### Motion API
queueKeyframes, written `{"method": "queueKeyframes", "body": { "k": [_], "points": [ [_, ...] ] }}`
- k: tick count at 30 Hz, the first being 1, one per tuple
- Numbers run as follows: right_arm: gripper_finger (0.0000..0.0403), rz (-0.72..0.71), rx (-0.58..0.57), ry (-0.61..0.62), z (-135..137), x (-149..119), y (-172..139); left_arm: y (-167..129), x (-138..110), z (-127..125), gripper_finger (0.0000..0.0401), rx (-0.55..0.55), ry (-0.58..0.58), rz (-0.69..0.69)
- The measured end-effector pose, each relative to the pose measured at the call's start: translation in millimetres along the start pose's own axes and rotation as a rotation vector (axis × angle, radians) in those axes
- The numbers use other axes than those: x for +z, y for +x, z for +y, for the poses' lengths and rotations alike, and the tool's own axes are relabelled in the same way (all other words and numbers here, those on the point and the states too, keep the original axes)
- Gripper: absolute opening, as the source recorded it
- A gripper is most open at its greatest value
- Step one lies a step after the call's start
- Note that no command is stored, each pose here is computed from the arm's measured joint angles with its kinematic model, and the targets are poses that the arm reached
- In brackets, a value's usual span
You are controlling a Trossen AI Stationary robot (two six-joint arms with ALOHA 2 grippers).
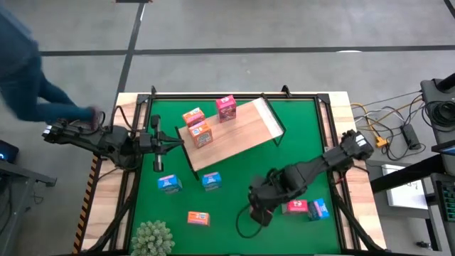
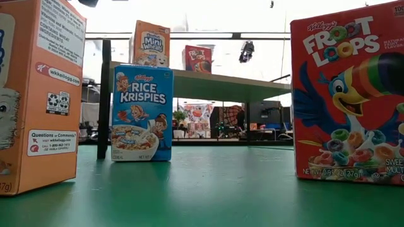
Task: Stack cereal on shelf
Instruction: Put the left red cereal box on the shelf aligned with the other red cereal box
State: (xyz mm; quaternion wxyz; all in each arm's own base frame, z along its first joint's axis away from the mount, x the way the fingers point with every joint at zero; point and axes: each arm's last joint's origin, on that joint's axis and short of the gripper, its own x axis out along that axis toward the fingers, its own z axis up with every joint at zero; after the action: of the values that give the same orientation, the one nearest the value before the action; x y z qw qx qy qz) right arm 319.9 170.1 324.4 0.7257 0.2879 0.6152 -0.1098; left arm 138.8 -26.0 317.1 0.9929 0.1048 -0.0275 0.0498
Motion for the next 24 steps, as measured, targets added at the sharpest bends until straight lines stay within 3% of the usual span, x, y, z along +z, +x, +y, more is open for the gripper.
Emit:
{"method": "queueKeyframes", "body": {
  "k": [8, 19, 24],
  "points": [
    [0.0036, -0.086, -0.022, -0.038, 10, -17, 10, 0, 0, 0, 0.0, -0.001, -0.008, 0.003],
    [0.0196, -0.173, -0.131, -0.199, 27, -35, 50, 0, -4, -2, 0.0, -0.052, -0.029, 0.028],
    [0.0247, -0.167, -0.168, -0.193, 29, -36, 64, 0, -3, -3, 0.0, -0.088, -0.046, 0.017]
  ]
}}
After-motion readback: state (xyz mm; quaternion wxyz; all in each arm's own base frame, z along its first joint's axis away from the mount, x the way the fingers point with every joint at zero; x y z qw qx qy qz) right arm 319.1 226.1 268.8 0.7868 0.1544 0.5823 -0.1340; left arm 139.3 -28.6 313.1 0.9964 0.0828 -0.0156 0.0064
